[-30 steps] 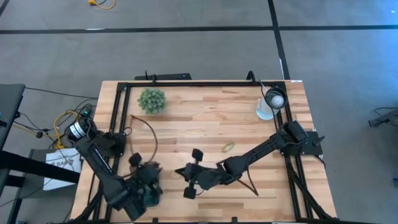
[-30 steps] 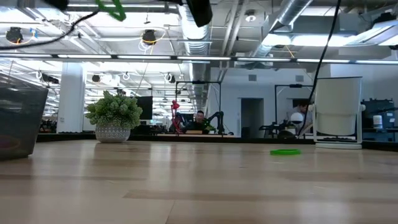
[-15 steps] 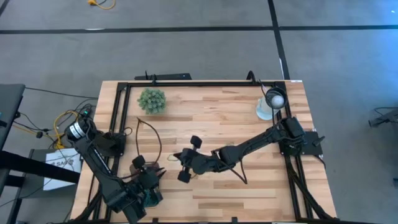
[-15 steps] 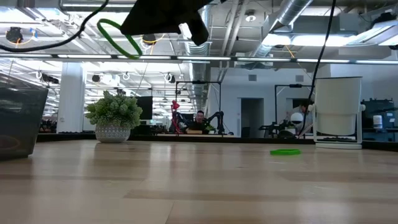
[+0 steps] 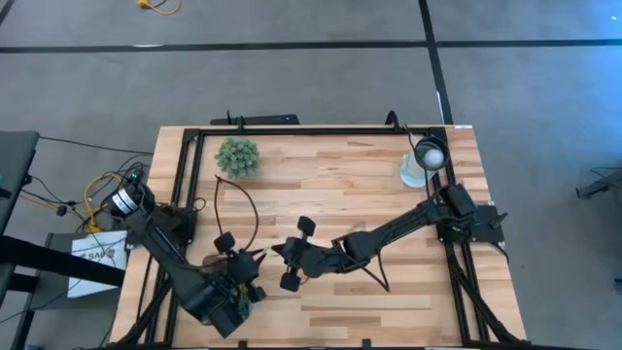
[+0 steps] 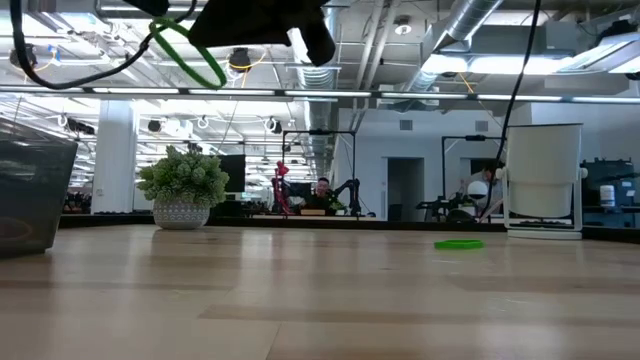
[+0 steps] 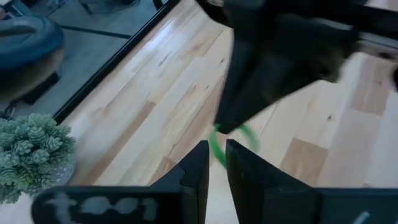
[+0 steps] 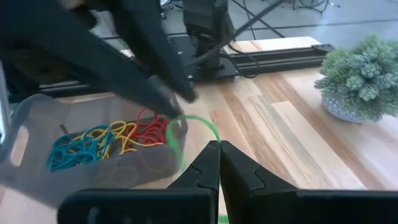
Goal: Pick and place items into bin
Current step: Put the green rubber band into the black bin
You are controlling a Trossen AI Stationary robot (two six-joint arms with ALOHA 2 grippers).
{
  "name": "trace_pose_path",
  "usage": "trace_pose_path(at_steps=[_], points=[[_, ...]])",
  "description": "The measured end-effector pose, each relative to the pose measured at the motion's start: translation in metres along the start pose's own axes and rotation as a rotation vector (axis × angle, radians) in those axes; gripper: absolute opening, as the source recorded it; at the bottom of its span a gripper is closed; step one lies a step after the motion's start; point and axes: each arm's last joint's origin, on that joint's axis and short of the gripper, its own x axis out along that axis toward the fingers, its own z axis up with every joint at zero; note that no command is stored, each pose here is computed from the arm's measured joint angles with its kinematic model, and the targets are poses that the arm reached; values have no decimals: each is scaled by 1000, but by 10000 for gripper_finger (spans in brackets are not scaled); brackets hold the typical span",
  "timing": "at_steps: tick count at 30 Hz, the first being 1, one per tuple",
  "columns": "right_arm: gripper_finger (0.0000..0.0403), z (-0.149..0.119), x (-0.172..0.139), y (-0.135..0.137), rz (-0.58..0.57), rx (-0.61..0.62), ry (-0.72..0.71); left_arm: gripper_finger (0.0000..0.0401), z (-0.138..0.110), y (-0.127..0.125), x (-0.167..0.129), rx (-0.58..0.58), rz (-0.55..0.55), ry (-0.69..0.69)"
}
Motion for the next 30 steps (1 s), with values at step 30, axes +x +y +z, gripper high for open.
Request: trace_pose_path(at_steps=[30], points=[[0,5,-9,13,34,-29,-62,13,4,2,10,23,11,66]])
